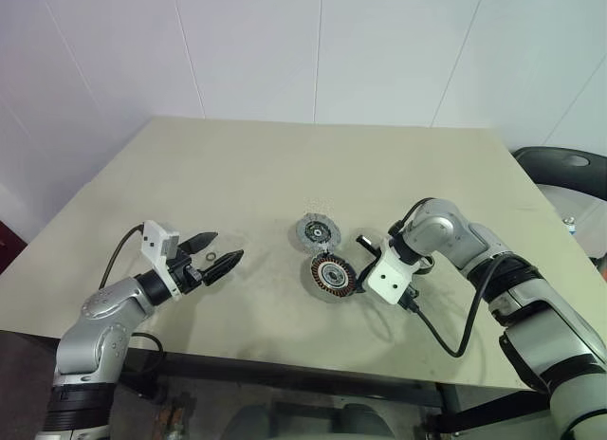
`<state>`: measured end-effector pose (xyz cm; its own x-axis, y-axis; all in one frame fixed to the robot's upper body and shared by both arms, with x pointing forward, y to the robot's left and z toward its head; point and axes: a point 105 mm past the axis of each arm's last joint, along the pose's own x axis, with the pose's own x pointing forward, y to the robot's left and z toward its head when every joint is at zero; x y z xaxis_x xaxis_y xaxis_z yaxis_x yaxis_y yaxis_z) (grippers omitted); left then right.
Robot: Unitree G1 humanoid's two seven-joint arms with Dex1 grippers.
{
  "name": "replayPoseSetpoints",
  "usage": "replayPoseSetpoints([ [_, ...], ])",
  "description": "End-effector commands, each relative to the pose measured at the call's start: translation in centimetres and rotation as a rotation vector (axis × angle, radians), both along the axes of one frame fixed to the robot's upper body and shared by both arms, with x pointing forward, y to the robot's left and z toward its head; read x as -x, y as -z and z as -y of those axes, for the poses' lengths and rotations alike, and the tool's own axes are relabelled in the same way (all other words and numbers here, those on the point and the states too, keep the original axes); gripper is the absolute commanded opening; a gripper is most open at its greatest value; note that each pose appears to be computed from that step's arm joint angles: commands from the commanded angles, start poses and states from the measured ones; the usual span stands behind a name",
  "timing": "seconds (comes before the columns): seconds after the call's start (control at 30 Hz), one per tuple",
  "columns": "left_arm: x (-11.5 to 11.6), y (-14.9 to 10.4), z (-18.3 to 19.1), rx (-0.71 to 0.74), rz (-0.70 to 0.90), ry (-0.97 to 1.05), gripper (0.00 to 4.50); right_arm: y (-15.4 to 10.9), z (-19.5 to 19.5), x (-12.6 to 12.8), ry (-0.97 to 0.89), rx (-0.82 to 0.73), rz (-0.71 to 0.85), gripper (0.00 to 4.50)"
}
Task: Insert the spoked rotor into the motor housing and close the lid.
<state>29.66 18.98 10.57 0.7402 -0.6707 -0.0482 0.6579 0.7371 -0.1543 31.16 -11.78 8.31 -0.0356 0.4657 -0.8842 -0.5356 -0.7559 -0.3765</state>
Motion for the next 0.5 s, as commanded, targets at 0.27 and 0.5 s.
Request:
replayPoseSetpoints([
  [0.27, -0.6, -1.5, 0.3, 0.004, 0.064, -0.002, 4.5, -4.6, -1.4, -0.5, 0.031, -0.023, -0.027, 0.04],
  [0.5, -0.9, -1.2, 0.5, 0.01, 0.062, -0.003, 4.5, -5.7, -0.5, 1.1, 0.111, -0.022, -0.131, 0.04],
])
